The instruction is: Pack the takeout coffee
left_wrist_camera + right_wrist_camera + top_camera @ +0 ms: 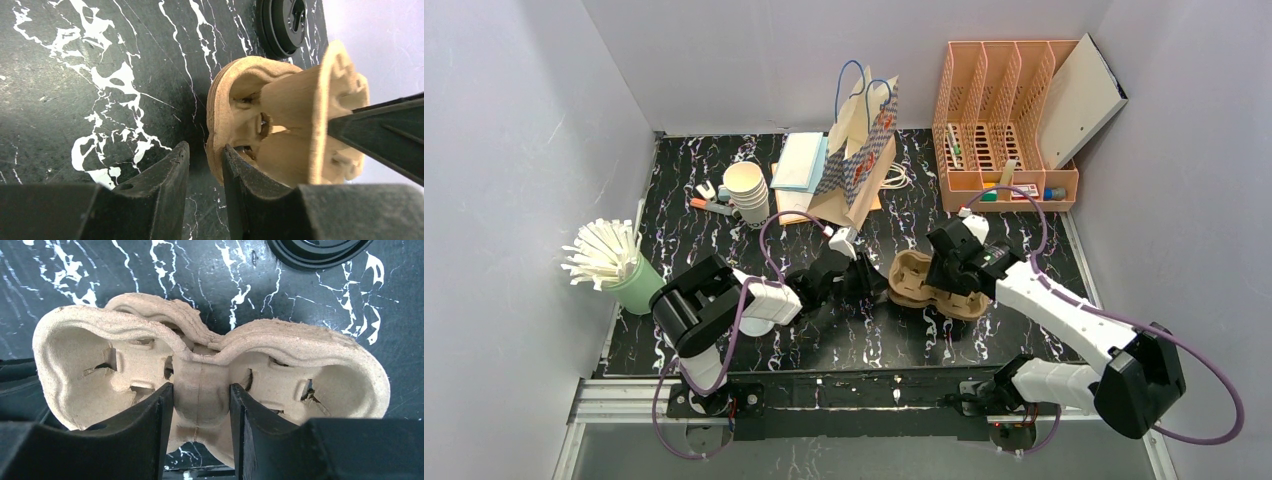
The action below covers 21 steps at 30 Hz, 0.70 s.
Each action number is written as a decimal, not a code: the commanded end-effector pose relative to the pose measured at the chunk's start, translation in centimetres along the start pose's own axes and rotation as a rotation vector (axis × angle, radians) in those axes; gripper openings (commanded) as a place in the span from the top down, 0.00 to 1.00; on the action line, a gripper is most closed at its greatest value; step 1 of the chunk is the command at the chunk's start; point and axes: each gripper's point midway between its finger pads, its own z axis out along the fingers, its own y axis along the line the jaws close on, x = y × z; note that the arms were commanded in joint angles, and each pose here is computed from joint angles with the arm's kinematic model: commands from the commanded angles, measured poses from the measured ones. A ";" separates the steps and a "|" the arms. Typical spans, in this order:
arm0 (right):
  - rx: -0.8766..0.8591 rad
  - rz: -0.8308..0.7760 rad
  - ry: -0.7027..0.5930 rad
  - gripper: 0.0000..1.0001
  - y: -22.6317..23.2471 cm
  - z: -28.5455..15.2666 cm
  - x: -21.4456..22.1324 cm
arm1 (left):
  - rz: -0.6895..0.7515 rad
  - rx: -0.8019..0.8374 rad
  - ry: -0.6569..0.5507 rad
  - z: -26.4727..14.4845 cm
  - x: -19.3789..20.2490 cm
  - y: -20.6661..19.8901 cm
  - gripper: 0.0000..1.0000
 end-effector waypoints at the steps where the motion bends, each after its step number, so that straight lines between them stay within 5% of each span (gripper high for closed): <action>1: -0.086 0.055 -0.037 0.52 1.9 -2.2 -1.7 | 0.063 -0.076 0.001 -0.3 -0.2 1.0 0.71; 21: -0.201 0.176 -0.257 0.51 1.7 -8.2 -6.5 | 0.129 -0.100 -0.010 -0.6 -1.3 0.2 0.71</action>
